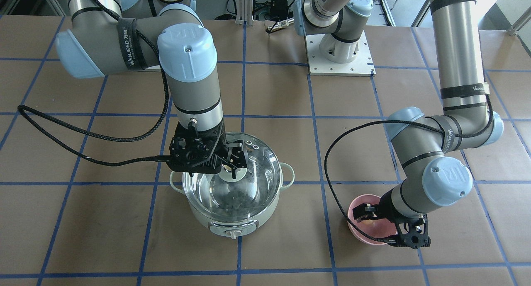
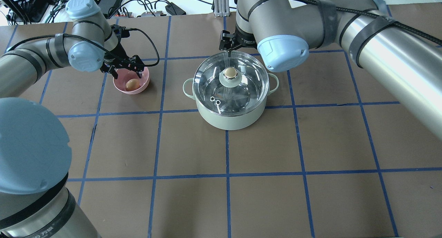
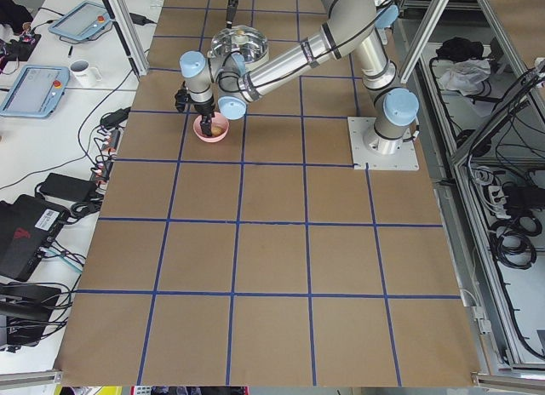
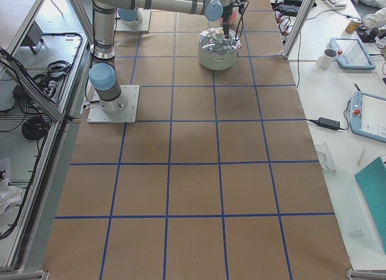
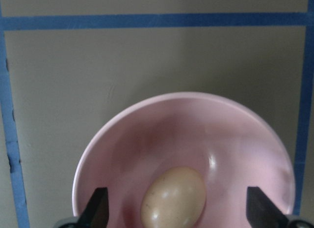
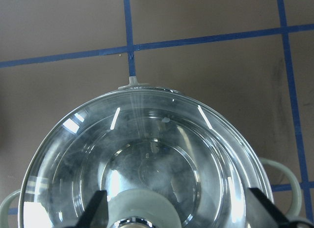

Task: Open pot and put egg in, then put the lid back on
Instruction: 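Lower the left gripper onto the egg while the right gripper grasps the lid knob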

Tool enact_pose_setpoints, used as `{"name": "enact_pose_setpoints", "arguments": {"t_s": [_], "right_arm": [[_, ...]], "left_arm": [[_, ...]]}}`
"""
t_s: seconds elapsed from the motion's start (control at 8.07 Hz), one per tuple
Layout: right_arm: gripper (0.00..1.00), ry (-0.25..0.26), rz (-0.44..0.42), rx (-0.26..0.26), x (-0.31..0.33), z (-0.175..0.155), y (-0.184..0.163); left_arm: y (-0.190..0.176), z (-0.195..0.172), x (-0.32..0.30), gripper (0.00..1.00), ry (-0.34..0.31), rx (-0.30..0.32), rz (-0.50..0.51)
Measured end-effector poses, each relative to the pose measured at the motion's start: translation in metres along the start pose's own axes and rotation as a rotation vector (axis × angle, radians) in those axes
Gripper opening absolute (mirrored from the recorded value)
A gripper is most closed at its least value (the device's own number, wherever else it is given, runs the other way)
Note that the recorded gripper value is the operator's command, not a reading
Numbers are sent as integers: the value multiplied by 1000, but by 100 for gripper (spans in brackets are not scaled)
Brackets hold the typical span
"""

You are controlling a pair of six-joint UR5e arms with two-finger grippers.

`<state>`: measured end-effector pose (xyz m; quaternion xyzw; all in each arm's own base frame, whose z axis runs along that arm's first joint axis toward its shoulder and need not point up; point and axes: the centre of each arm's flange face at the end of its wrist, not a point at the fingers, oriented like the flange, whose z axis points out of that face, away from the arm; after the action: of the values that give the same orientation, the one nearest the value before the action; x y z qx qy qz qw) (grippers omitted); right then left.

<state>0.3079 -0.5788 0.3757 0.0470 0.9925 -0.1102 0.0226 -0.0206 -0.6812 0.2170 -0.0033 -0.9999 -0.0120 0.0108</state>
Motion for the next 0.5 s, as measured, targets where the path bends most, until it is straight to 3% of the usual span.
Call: {"name": "enact_pose_setpoints", "arguments": {"t_s": [0.37, 0.5], "right_arm": [[100, 9, 25, -21, -21, 22, 10], [94, 11, 25, -25, -26, 25, 13]], "left_arm": [[2, 12, 0, 100, 7, -17, -5], [4, 17, 1, 87, 8, -26, -5]]}}
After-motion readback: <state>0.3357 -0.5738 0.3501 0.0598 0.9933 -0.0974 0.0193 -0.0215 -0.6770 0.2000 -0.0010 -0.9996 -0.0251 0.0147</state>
